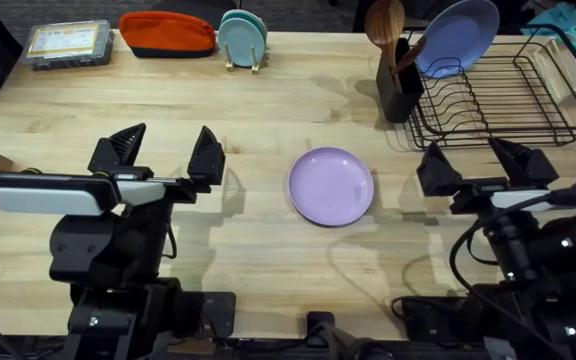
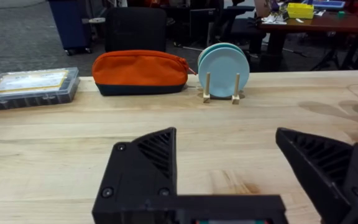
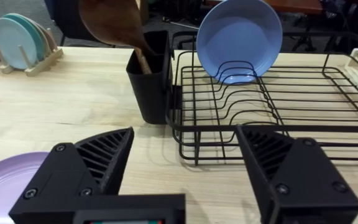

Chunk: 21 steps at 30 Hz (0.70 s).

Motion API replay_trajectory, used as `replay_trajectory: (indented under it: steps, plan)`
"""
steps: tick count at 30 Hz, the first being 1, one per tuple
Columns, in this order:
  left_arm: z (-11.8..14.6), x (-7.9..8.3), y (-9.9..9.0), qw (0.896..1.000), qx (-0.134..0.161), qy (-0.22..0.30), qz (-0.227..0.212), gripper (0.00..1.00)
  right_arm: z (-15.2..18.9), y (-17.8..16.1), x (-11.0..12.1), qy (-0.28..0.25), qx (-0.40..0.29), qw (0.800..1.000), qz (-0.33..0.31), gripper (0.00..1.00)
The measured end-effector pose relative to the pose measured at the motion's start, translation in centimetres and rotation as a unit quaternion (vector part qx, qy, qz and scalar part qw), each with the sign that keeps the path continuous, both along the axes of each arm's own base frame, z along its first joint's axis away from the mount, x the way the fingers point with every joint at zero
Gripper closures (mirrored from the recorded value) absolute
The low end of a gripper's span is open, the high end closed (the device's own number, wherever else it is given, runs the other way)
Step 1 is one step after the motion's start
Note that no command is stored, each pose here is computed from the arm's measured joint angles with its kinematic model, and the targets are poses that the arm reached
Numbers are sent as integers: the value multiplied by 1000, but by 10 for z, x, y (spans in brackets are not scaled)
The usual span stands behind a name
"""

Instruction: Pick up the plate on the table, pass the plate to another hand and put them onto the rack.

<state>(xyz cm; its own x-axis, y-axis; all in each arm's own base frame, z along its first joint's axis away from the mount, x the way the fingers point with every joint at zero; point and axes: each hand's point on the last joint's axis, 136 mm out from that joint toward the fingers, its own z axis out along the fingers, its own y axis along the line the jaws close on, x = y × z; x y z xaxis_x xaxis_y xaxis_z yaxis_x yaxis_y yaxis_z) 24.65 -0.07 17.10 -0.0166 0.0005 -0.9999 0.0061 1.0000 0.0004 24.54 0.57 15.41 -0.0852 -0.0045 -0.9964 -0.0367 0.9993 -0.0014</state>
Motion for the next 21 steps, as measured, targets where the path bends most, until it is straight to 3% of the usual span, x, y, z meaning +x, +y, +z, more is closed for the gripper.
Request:
replay_trajectory:
  steps: [16, 21]
  plan:
    - [0, 0, 0, 1000, 0, 0, 0, 7, -4, -2, -1, 12, 0, 1000, -5, 3]
    - [11, -4, 0, 1000, 0, 13, 0, 7, -12, -5, -13, 76, -1, 997, -14, 3]
